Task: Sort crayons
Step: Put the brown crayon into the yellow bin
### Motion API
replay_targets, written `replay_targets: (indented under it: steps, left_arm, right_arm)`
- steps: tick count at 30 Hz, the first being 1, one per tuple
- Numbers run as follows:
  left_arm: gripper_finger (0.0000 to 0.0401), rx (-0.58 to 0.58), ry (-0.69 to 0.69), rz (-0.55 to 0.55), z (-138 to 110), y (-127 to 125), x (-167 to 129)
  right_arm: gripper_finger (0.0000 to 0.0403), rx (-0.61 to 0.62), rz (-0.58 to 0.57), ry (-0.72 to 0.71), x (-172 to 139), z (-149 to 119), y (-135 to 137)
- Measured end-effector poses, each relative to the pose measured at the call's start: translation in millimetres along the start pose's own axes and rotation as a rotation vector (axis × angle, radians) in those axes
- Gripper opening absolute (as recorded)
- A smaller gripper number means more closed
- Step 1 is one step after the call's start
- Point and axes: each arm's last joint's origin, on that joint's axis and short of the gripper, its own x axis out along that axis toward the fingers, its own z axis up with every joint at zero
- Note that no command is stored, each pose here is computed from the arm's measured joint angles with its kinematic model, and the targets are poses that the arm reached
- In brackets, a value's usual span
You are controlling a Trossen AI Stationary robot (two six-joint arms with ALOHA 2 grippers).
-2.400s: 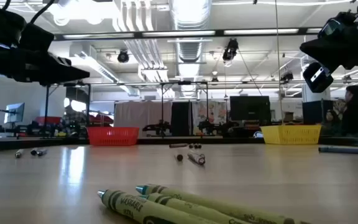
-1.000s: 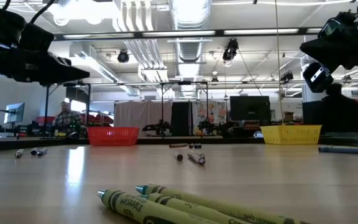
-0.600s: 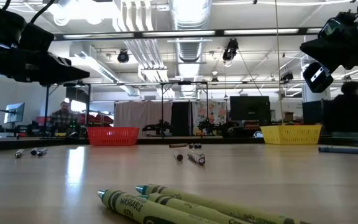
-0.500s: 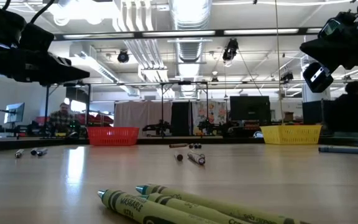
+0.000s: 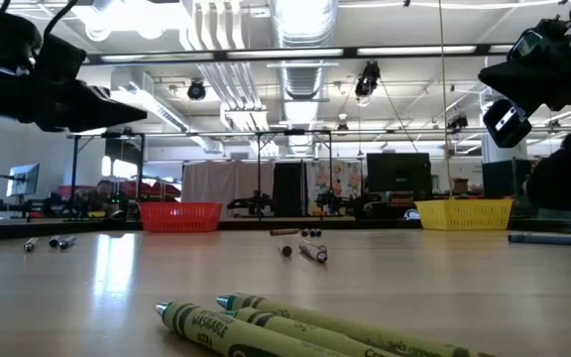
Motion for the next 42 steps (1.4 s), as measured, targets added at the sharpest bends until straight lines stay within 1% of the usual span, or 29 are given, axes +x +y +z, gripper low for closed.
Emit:
replay_targets:
  steps: [2, 4, 18, 19, 21, 26, 28, 42]
  left_arm:
    - [0.0000, 0.021, -0.004, 0.042, 1.3, 1.6, 0.0]
    - [0.0000, 0.023, -0.013, 0.060, 2.5, 2.5, -0.1]
    - [0.0000, 0.021, -0.015, 0.060, 2.7, 2.5, -0.1]
    - [0.0000, 0.009, -0.015, 0.060, 2.7, 2.5, -0.1]
    - [0.0000, -0.062, -0.017, 0.059, 2.7, 2.5, -0.1]
    - [0.0000, -0.381, -0.024, 0.056, 2.5, 2.5, -0.1]
    - [0.0000, -0.441, -0.025, 0.055, 2.4, 2.4, -0.1]
    - [0.0000, -0.439, -0.023, 0.055, 2.2, 2.4, 0.1]
  right_arm:
    - [0.0009, 0.000, 0.000, 0.000, 0.0, 0.0, 0.0]
    - [0.0009, 0.000, 0.000, 0.000, 0.0, 0.0, 0.0]
    - [0.0009, 0.000, 0.000, 0.000, 0.0, 0.0, 0.0]
    - [0.0009, 0.000, 0.000, 0.000, 0.0, 0.0, 0.0]
    - [0.0009, 0.000, 0.000, 0.000, 0.0, 0.0, 0.0]
    - [0.0009, 0.000, 0.000, 0.000, 0.0, 0.0, 0.0]
    - [0.0009, 0.000, 0.000, 0.000, 0.0, 0.0, 0.0]
    - [0.0009, 0.000, 0.000, 0.000, 0.0, 0.0, 0.0]
